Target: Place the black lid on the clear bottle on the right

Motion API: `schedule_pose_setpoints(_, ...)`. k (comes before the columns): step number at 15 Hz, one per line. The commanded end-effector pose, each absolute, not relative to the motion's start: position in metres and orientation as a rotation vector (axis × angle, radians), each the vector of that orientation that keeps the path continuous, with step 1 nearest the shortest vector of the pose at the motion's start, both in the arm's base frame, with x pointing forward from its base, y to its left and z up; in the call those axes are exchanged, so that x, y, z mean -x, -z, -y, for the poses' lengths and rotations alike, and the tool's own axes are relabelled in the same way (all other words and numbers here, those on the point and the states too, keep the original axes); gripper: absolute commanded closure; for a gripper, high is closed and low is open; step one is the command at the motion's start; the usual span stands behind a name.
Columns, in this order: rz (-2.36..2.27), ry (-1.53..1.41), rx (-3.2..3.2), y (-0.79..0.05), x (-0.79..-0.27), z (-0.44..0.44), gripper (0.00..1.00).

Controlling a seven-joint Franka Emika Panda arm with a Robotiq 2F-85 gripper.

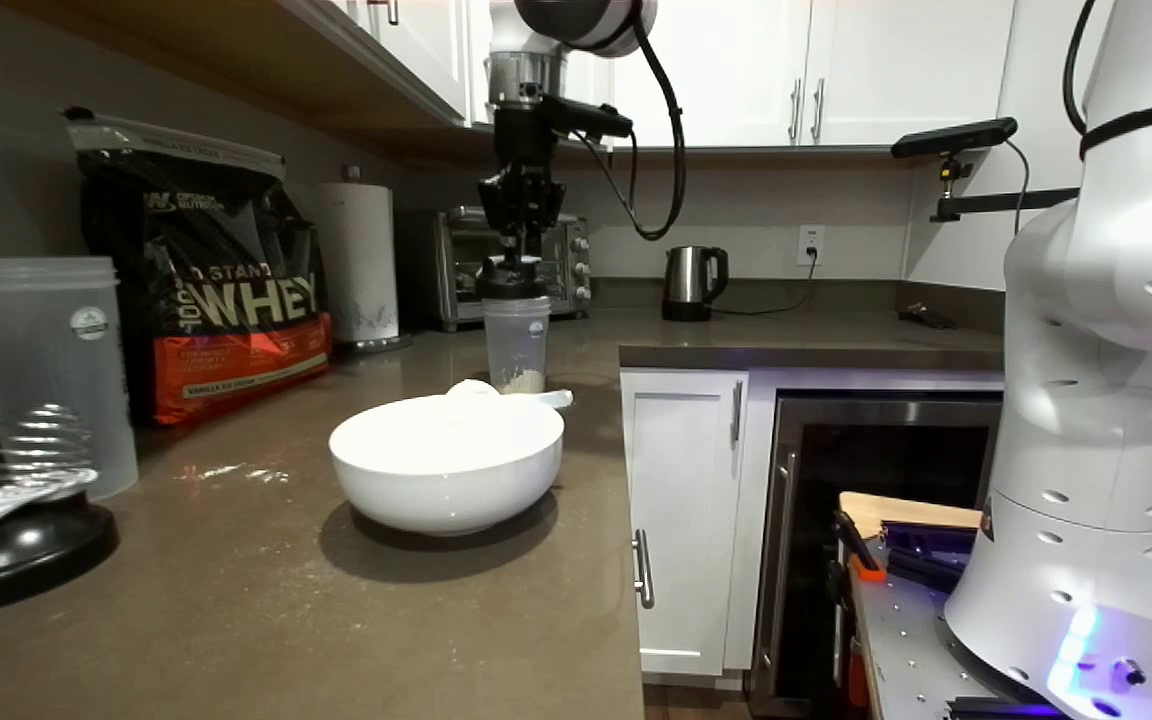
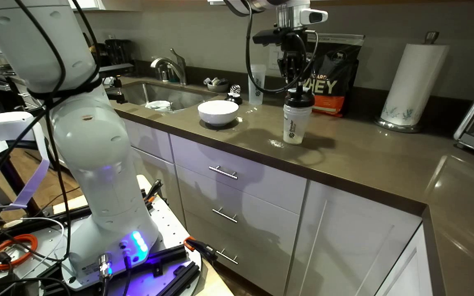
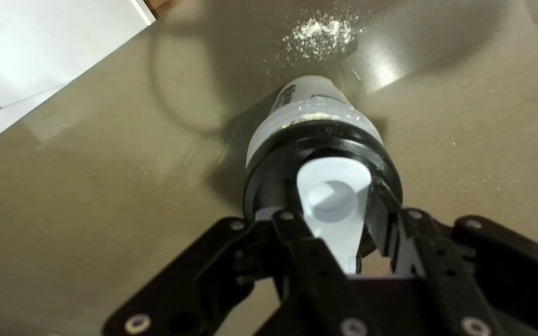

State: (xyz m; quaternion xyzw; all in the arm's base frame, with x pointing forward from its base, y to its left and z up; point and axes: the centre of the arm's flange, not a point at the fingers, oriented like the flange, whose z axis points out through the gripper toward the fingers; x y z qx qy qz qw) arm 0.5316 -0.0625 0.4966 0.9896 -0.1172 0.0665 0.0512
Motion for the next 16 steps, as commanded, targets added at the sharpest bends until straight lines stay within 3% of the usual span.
schedule_pose_setpoints(1,0.369,-0.188,-3.025,-0.5014,-0.5239,0.063,0.88)
schedule_pose_setpoints(16,0.373,-0.142,-3.016,-0.4966,-0.5189,0.0611,0.88)
